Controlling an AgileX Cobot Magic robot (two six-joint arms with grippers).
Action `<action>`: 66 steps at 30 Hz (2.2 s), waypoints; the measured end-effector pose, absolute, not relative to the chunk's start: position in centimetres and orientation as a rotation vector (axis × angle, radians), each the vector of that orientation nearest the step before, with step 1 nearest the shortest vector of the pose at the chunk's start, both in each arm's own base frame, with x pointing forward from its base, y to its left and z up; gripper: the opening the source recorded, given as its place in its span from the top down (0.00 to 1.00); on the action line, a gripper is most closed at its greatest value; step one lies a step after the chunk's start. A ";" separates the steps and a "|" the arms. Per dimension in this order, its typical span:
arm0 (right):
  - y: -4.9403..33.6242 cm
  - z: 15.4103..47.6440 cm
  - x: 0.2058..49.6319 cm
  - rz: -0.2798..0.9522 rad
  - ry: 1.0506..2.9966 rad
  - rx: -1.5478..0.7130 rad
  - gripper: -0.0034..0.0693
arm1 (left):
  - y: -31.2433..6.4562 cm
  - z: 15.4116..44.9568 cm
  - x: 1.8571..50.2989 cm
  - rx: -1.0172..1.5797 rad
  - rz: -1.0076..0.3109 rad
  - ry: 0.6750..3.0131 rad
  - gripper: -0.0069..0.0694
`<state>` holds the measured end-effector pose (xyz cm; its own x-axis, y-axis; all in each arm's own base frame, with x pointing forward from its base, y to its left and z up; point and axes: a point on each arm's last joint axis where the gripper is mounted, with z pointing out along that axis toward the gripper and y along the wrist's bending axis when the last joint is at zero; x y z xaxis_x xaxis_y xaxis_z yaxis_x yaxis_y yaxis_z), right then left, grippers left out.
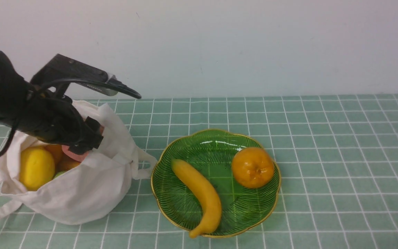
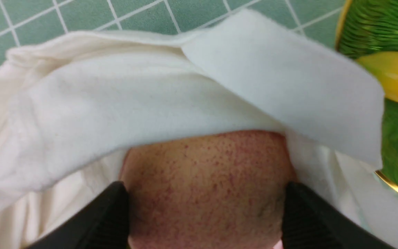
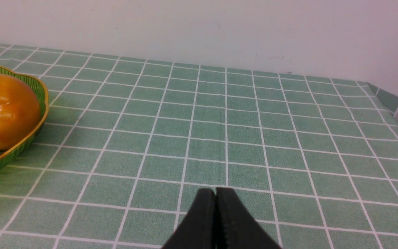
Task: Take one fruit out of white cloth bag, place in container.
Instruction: 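Reach into the cloth bag and grasp the peach with the left gripper, then move the peach from the bag and place it on the plate with the left gripper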
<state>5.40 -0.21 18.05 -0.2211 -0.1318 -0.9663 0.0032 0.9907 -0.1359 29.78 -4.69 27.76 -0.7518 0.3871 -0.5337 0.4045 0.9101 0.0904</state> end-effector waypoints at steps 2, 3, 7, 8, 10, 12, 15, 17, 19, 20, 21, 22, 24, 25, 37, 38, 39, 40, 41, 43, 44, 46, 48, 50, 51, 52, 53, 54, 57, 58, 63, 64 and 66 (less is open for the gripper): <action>-0.2 18.0 5.4 -0.125 1.790 -0.095 0.97 | -4.6 28.9 28.5 0.577 -0.046 2.515 0.26; -0.2 18.0 5.4 -0.125 1.790 -0.095 0.97 | -4.5 29.3 28.0 0.583 -0.046 2.520 0.28; -0.2 18.0 5.4 -0.125 1.790 -0.095 0.97 | -4.3 29.6 27.0 0.579 -0.045 2.582 0.29; -0.2 18.0 5.4 -0.125 1.790 -0.095 0.97 | -4.2 29.5 27.0 0.573 -0.041 2.601 0.29; -0.2 18.0 5.4 -0.125 1.790 -0.095 0.97 | -4.0 29.0 26.9 0.523 -0.025 2.662 0.29; -0.2 18.0 5.4 -0.125 1.790 -0.095 0.97 | -3.7 29.0 26.7 0.476 -0.002 2.694 0.29; -0.2 18.0 5.4 -0.125 1.790 -0.095 0.97 | -3.4 29.3 26.3 0.434 0.026 2.701 0.29; -0.2 18.0 5.4 -0.125 1.790 -0.095 0.97 | -3.3 30.1 25.8 0.419 0.035 2.677 0.29; -0.2 18.0 5.4 -0.125 1.790 -0.095 0.97 | -3.2 31.0 25.3 0.408 0.035 2.638 0.29; -0.2 18.0 5.4 -0.125 1.790 -0.095 0.97 | -3.2 31.4 25.0 0.403 0.034 2.615 0.29; -0.2 18.0 5.4 -0.125 1.790 -0.095 0.97 | -3.2 32.1 24.7 0.396 0.029 2.579 0.29; -0.2 18.0 5.4 -0.125 1.790 -0.095 0.97 | -3.2 32.8 24.3 0.382 0.013 2.529 0.29; -0.2 18.0 5.4 -0.125 1.790 -0.095 0.97 | -3.3 33.7 23.9 0.364 -0.007 2.471 0.29; -0.2 18.0 5.4 -0.125 1.790 -0.095 0.97 | -3.4 34.2 23.6 0.354 -0.025 2.440 0.29; -0.2 18.0 5.4 -0.125 1.790 -0.095 0.97 | -9.7 35.8 22.8 0.540 -0.463 2.237 0.29; -0.2 18.0 5.4 -0.125 1.790 -0.095 0.97 | -10.4 35.5 23.2 0.557 -0.489 2.233 0.29; -0.2 18.0 5.4 -0.125 1.790 -0.095 0.97 | -11.1 35.1 23.5 0.575 -0.511 2.233 0.29; -0.2 18.0 5.4 -0.125 1.790 -0.095 0.97 | -11.9 34.5 24.0 0.589 -0.525 2.241 0.29; -0.2 18.0 5.4 -0.125 1.790 -0.095 0.97 | -12.5 33.9 24.4 0.601 -0.533 2.254 0.29; -0.2 18.0 5.4 -0.125 1.790 -0.095 0.97 | -14.0 31.9 25.9 0.614 -0.546 2.287 0.29; -0.2 18.0 5.4 -0.125 1.790 -0.095 0.97 | -14.2 31.6 26.0 0.619 -0.546 2.293 0.29; -0.2 18.0 5.4 -0.125 1.790 -0.095 0.97 | -15.6 29.4 27.5 0.630 -0.535 2.313 0.29; -0.2 18.0 5.4 -0.125 1.790 -0.095 0.97 | -16.7 27.0 28.8 0.632 -0.513 2.337 0.29; -0.2 18.0 5.4 -0.125 1.790 -0.095 0.97 | -17.2 25.7 29.6 0.624 -0.497 2.351 0.29; -0.2 18.0 5.4 -0.125 1.790 -0.095 0.97 | -17.4 24.8 30.1 0.616 -0.485 2.359 0.29; -0.2 18.0 5.4 -0.125 1.790 -0.095 0.97 | -17.6 23.9 30.6 0.605 -0.473 2.366 0.29; -0.2 18.0 5.4 -0.125 1.790 -0.095 0.97 | -17.7 23.2 31.1 0.594 -0.461 2.369 0.29; -0.2 18.0 5.4 -0.125 1.790 -0.095 0.97 | -17.7 22.7 31.4 0.585 -0.453 2.372 0.29; -0.2 18.0 5.4 -0.125 1.790 -0.095 0.97 | -17.9 21.6 32.0 0.556 -0.442 2.375 0.29; -0.2 18.0 5.4 -0.125 1.790 -0.095 0.97 | -18.0 21.1 32.3 0.525 -0.444 2.374 0.29; -0.2 18.0 5.4 -0.125 1.790 -0.095 0.97 | -18.0 21.2 32.9 0.458 -0.437 2.329 0.29; -0.2 18.0 5.4 -0.125 1.790 -0.095 0.97 | -18.0 21.3 33.1 0.446 -0.434 2.316 0.29; -0.2 18.0 5.4 -0.125 1.790 -0.095 0.97 | -17.9 21.4 33.2 0.440 -0.430 2.305 0.29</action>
